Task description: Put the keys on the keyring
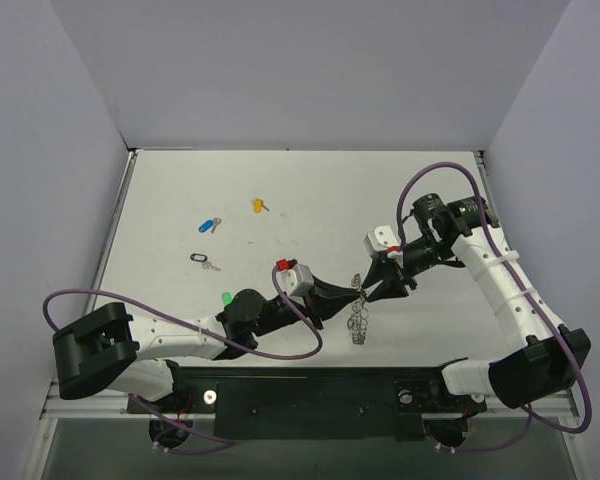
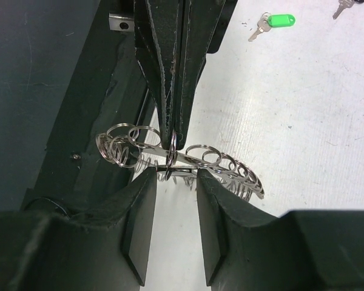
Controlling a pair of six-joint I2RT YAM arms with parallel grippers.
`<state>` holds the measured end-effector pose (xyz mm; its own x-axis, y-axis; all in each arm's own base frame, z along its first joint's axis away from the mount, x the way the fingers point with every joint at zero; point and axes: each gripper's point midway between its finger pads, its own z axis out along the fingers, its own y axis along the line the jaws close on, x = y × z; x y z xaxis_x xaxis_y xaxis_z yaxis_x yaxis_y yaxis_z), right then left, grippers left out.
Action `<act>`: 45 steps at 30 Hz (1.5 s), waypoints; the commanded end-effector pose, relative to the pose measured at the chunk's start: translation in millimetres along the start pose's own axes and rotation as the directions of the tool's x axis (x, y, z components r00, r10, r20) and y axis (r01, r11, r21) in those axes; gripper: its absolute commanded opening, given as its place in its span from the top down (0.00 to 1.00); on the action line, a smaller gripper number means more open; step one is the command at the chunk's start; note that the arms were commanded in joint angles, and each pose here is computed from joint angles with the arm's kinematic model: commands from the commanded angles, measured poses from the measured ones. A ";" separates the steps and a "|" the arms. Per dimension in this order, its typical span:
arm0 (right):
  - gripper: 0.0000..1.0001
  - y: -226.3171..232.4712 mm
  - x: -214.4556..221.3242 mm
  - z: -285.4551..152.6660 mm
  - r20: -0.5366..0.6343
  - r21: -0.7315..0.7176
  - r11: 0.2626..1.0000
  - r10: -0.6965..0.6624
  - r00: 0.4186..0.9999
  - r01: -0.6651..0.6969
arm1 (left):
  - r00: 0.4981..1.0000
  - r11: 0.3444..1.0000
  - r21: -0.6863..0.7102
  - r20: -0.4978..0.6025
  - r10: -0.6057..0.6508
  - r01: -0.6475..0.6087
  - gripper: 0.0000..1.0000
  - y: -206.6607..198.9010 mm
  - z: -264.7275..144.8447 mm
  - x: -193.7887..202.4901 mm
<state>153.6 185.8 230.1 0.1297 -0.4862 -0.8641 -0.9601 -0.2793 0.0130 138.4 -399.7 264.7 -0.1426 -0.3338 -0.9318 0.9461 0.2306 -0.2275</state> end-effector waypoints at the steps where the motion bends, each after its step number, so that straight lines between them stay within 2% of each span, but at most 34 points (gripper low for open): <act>1: 0.71 45.7 -20.0 -7.4 0.043 -0.096 0.979 0.183 0.982 -0.178 | 0.994 1.000 -0.004 0.113 -0.008 0.009 1.00 -2.5 3.4 -35.5; 17: 0.78 41.7 -22.0 -8.9 0.064 -0.085 0.978 0.197 0.978 -0.191 | 0.994 1.000 -0.023 0.106 -0.015 0.017 1.00 1.1 2.2 -33.9; 22: 0.85 41.5 -21.8 -8.8 0.063 -0.086 0.977 0.200 0.978 -0.194 | 0.995 1.000 -0.025 0.103 -0.016 0.019 1.00 1.6 2.7 -33.0; 27: 1.00 42.3 -20.8 -8.6 0.060 -0.086 0.978 0.196 0.979 -0.191 | 0.994 0.999 -0.036 0.107 -0.021 0.025 1.00 3.5 2.7 -33.6; 38: 1.00 38.2 -10.8 -4.6 0.044 -0.079 0.968 0.241 0.970 -0.237 | 0.970 0.996 -0.054 0.237 -0.055 0.069 1.00 6.2 -4.7 -58.2; 45: 1.00 32.8 -5.5 0.9 0.050 -0.068 0.964 0.260 0.964 -0.257 | 0.960 0.997 -0.039 0.274 -0.059 0.072 1.00 4.6 -2.6 -69.0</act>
<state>152.6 185.4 231.4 0.0344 -0.4827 -0.8751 -0.9705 -0.2252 0.0861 150.4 -388.5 267.2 -0.1725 -0.4055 -0.8977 0.9096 0.2842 -0.3032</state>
